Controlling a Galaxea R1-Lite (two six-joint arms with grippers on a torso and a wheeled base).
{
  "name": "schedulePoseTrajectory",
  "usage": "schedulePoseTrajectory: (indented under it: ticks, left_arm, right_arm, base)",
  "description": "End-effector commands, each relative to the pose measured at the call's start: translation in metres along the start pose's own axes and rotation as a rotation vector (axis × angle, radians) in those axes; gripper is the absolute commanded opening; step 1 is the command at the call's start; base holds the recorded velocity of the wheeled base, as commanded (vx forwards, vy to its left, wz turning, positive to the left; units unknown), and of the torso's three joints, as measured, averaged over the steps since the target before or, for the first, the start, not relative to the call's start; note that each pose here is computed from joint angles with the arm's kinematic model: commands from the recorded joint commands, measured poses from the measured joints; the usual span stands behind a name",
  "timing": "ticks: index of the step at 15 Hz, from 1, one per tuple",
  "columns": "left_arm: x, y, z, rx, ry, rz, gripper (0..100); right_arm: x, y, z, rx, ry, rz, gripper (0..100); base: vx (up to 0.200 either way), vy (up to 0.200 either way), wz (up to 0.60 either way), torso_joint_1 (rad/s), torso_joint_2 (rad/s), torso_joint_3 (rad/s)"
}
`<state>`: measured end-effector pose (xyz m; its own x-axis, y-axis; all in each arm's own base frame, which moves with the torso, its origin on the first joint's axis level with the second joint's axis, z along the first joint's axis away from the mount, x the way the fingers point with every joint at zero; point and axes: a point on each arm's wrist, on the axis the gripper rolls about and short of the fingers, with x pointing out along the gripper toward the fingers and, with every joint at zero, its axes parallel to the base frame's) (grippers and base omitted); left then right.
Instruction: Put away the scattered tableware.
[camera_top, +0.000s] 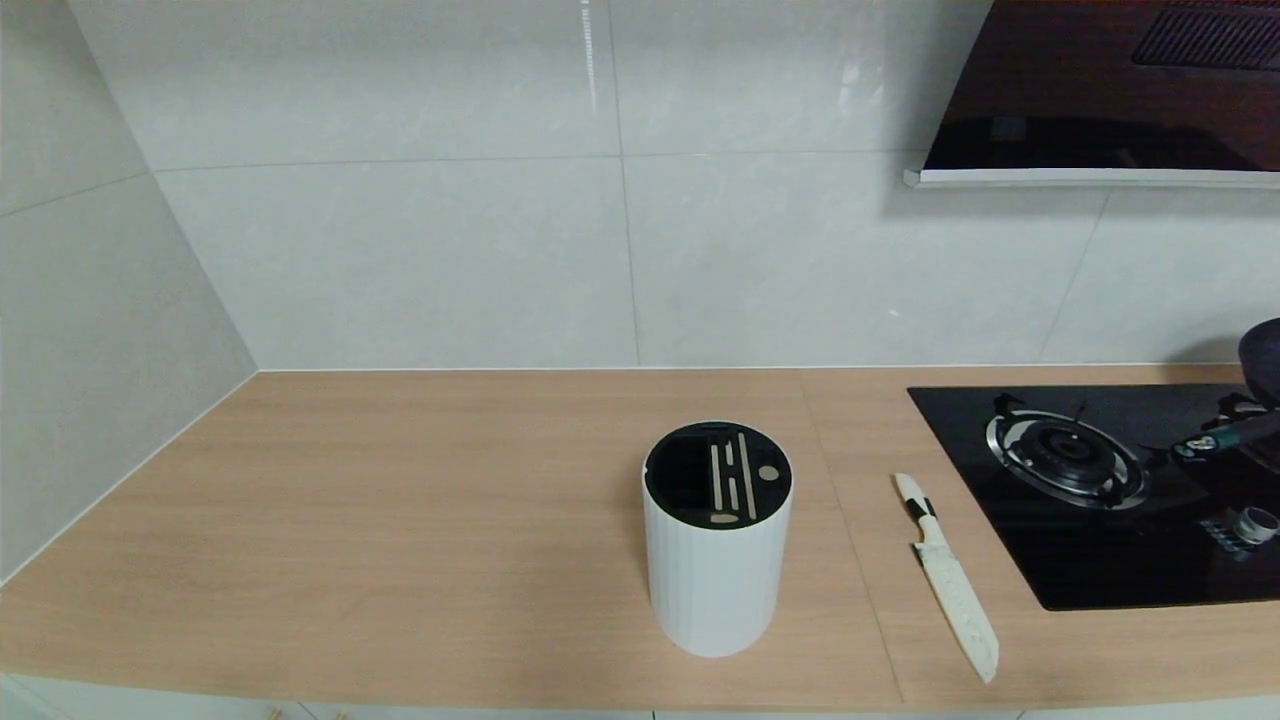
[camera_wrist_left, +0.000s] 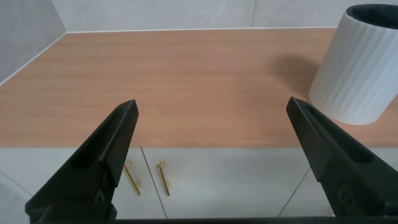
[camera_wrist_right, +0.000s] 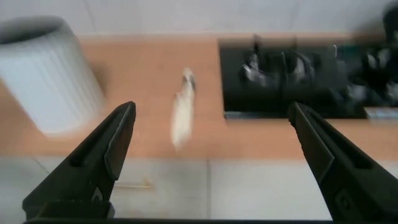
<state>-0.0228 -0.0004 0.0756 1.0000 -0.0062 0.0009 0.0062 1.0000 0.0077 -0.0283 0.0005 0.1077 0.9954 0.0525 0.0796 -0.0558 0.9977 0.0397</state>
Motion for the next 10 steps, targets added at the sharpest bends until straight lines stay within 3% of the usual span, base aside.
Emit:
schedulePoseTrajectory:
  ticks: [1, 3, 5, 6, 8, 9, 10]
  left_arm:
    - [0.000, 0.000, 0.000, 0.000, -0.001, 0.000, 100]
    - [0.000, 0.000, 0.000, 0.000, -0.001, 0.000, 100]
    - [0.000, 0.000, 0.000, 0.000, -0.001, 0.000, 100]
    - [0.000, 0.000, 0.000, -0.002, -0.001, 0.000, 100]
    - [0.000, 0.000, 0.000, -0.002, -0.001, 0.000, 100]
    - [0.000, 0.000, 0.000, -0.002, -0.001, 0.000, 100]
    - [0.000, 0.000, 0.000, -0.002, -0.001, 0.000, 100]
  right_arm:
    - [0.024, 0.001, 0.031, 0.023, 0.126, 0.027, 100]
    - [0.047, 0.001, 0.047, 0.028, 0.222, 0.028, 100]
    - [0.101, 0.003, 0.069, 0.010, 0.384, 0.053, 100]
    - [0.109, 0.004, 0.071, 0.004, 0.403, 0.067, 100]
    - [0.162, 0.013, 0.066, -0.016, 0.547, 0.114, 100]
    - [0.175, 0.014, 0.060, -0.022, 0.578, 0.114, 100]
    - [0.208, 0.017, 0.042, -0.042, 0.627, 0.107, 100]
  base:
    - [0.000, 0.000, 0.00, 0.000, 0.00, 0.000]
    - [0.000, 0.000, 0.00, 0.000, 0.00, 0.000]
    - [0.000, 0.000, 0.00, 0.000, 0.00, 0.000]
    - [0.000, 0.000, 0.00, 0.000, 0.00, 0.000]
    - [0.000, 0.000, 0.00, 0.000, 0.00, 0.000]
    - [0.000, 0.000, 0.00, 0.000, 0.00, 0.000]
    - [0.000, 0.000, 0.00, 0.000, 0.00, 0.000]
